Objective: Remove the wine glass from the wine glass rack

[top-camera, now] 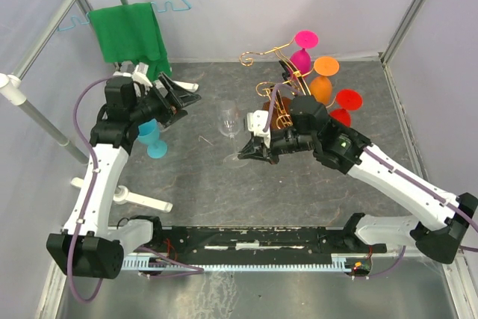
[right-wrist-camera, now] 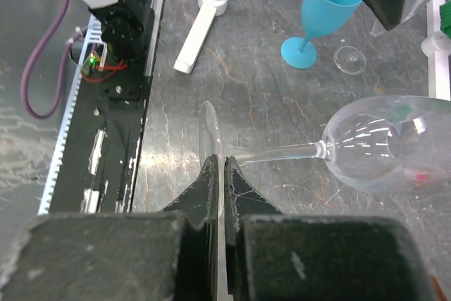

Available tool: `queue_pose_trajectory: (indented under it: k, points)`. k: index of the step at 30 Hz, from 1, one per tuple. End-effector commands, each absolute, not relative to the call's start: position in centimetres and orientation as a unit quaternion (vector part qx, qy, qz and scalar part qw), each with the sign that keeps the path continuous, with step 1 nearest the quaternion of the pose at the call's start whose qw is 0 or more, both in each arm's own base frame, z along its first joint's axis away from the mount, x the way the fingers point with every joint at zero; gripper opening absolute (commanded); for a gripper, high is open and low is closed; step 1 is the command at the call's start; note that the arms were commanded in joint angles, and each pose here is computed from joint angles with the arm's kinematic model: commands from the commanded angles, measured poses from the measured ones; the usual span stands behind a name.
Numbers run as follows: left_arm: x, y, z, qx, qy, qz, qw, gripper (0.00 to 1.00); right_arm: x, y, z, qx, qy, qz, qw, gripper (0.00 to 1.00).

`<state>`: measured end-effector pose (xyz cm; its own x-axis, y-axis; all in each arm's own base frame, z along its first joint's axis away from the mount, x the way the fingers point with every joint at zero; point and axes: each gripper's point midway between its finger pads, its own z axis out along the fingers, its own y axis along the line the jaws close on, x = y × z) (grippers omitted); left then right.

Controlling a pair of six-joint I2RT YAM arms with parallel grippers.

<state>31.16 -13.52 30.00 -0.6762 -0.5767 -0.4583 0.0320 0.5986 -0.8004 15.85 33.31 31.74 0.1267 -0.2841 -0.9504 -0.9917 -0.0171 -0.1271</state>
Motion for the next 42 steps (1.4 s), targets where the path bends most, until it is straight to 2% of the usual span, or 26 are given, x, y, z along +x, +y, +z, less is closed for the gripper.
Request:
queue_pose_trajectory:
  k: [1, 11, 26, 35, 42]
  points:
    - [28.3, -16.0, 33.3, -0.123, 0.782, -0.509, 0.337, 0.94, 16.3, 34.1, 33.7, -0.641, 0.457, 0.344, 0.513, 0.01]
    - [25.3, -17.7, 31.8, -0.142, 0.762, -0.575, 0.261, 0.94, 15.7, 36.5, 34.2, -0.662, 0.429, 0.338, 0.513, 0.01]
    - [24.6, -19.3, 31.8, -0.140, 0.761, -0.593, 0.224, 0.94, 14.0, 38.6, 34.9, -0.682, 0.400, 0.346, 0.505, 0.01]
    - [24.0, -20.0, 31.7, -0.130, 0.763, -0.595, 0.217, 0.88, 14.3, 38.9, 34.7, -0.681, 0.409, 0.337, 0.505, 0.01]
    - [24.2, -19.6, 31.2, -0.130, 0.772, -0.575, 0.236, 0.77, 14.7, 38.5, 34.6, -0.677, 0.423, 0.326, 0.506, 0.01]
